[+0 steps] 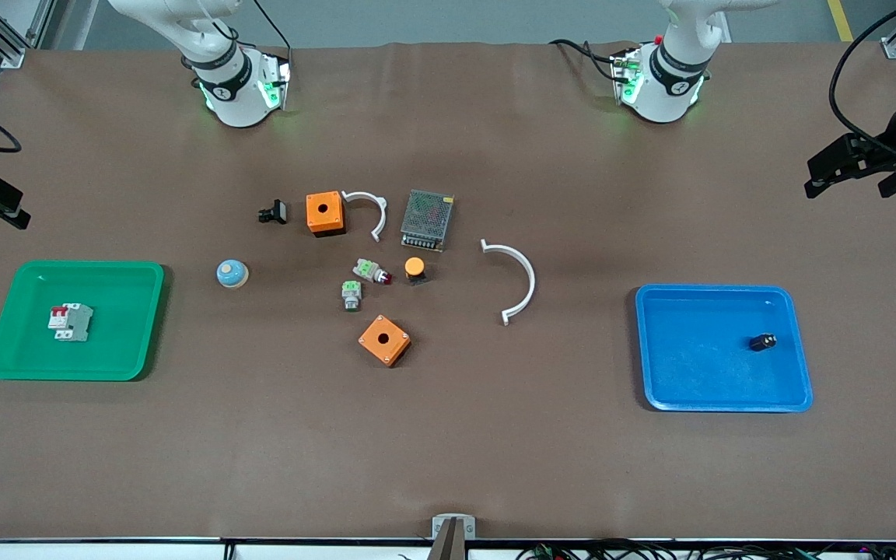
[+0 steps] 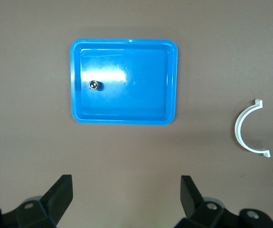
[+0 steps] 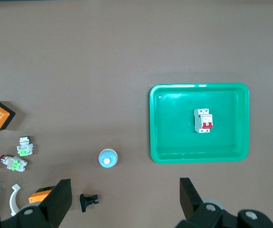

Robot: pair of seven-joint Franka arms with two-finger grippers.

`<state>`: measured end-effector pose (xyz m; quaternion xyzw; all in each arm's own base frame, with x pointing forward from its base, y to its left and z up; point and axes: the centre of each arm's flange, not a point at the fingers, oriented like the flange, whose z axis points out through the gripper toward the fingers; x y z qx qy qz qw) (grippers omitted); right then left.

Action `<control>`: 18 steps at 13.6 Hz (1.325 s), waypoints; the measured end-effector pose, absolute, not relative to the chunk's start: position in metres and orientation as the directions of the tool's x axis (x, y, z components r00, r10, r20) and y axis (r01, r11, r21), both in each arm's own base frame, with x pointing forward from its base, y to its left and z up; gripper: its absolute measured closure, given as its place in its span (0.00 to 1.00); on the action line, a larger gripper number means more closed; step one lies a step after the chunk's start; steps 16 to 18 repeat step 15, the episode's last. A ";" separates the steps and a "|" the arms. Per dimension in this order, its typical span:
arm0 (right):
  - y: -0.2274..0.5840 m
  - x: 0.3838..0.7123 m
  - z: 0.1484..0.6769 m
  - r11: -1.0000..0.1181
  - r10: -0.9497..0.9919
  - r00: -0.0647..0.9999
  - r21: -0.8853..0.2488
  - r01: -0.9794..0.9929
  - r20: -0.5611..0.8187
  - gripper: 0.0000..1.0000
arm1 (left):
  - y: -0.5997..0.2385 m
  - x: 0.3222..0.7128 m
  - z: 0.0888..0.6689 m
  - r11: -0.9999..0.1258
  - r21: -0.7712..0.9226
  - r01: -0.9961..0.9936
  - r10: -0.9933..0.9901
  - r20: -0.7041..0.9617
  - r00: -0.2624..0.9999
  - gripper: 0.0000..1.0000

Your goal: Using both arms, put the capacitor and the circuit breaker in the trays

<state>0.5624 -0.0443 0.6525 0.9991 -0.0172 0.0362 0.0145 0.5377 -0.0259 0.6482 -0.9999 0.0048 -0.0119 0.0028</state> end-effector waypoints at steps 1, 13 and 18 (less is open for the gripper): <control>-0.044 0.562 0.653 -0.999 -0.033 0.997 0.028 -0.036 0.073 0.00 | -0.027 0.538 0.648 -1.000 -0.006 -0.011 -0.011 0.025 1.000 0.00; -0.044 0.562 0.653 -0.999 -0.033 0.997 0.028 -0.036 0.075 0.00 | -0.033 0.540 0.650 -1.000 -0.010 -0.023 -0.023 0.038 0.999 0.00; -0.044 0.562 0.653 -0.999 -0.033 0.997 0.028 -0.035 0.075 0.00 | -0.035 0.539 0.650 -1.000 -0.010 -0.027 -0.027 0.038 0.999 0.00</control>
